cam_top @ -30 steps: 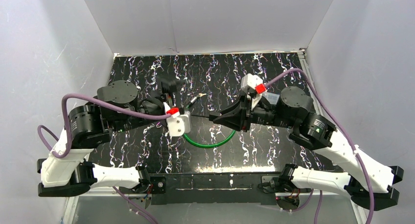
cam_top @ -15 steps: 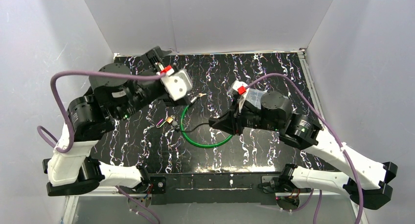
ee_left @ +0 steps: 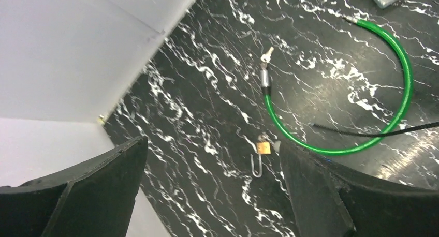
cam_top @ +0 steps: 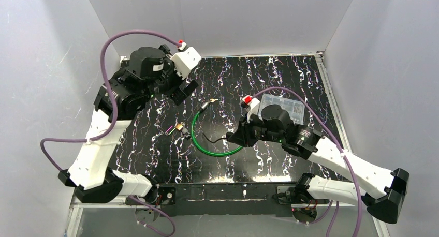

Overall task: Unlock with the key
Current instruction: Place the lock at the center of the board.

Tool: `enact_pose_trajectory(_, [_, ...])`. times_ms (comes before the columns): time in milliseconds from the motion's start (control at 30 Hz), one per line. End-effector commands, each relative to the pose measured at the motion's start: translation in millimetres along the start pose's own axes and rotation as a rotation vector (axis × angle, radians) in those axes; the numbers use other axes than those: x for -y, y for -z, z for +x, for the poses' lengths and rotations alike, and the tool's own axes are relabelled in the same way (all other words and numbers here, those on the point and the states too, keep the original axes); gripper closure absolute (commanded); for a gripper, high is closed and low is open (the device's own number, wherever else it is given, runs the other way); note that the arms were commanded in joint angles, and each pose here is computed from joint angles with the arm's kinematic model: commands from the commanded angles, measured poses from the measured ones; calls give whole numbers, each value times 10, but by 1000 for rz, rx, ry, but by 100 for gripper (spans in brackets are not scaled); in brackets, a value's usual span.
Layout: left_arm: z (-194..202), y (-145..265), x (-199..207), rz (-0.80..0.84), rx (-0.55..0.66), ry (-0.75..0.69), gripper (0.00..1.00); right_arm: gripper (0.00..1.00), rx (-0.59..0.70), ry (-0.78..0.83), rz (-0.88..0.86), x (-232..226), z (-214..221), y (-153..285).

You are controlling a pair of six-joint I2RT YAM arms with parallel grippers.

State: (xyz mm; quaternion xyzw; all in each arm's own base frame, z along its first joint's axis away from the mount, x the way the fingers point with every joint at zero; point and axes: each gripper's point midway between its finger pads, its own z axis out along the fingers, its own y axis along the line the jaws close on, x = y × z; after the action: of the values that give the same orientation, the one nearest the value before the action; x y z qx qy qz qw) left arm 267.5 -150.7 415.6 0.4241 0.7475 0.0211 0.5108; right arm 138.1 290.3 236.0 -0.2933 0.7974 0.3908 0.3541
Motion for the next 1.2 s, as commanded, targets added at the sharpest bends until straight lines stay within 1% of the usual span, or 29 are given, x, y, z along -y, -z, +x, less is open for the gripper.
enact_pose_trajectory(0, [350, -45, 106, 71, -121, 156, 2, 99, 92, -79, -17, 20, -138, -84])
enact_pose_trajectory(100, [628, -167, 71, 79, -197, 257, 2, 99, 60, -130, -5, 104, 17, -184])
enact_pose_trajectory(200, [845, -261, 25, 82, -224, 334, 2, 99, 24, -174, 25, 207, 164, -256])
enact_pose_trajectory(300, [1107, -352, 21, 59, -258, 346, 2, 99, -4, -214, 59, 322, 302, -307])
enact_pose_trajectory(400, [1301, -400, -11, 20, -262, 338, 2, 99, -38, -276, 89, 459, 422, -365])
enact_pose_trajectory(500, [1427, -416, -41, 7, -274, 386, 2, 99, -67, -348, 93, 599, 470, -452])
enact_pose_trajectory(633, [1537, -422, -20, 13, -296, 421, 2, 99, -98, -386, 92, 744, 407, -620])
enact_pose_trajectory(800, [1620, -387, -6, -9, -287, 440, 2, 99, -210, -451, 115, 901, 587, -836])
enact_pose_trajectory(900, [1724, -400, 43, -12, -295, 467, 2, 98, -238, -477, 134, 958, 677, -893])
enact_pose_trajectory(967, [1854, -436, 108, -5, -314, 482, 2, 89, -236, -478, 142, 975, 683, -896])
enact_pose_trajectory(1000, [1907, -450, 122, -7, -320, 488, 2, 83, -233, -474, 145, 978, 674, -891])
enact_pose_trajectory(1067, [1993, -480, 155, -2, -327, 505, 2, 67, -238, -463, 168, 1016, 669, -882])
enact_pose_trajectory(1133, [2076, -518, 171, -4, -333, 514, 2, 45, -242, -447, 193, 1060, 648, -880])
enact_pose_trajectory(1167, [2116, -541, 174, -7, -338, 520, 2, 35, -242, -441, 208, 1084, 629, -877])
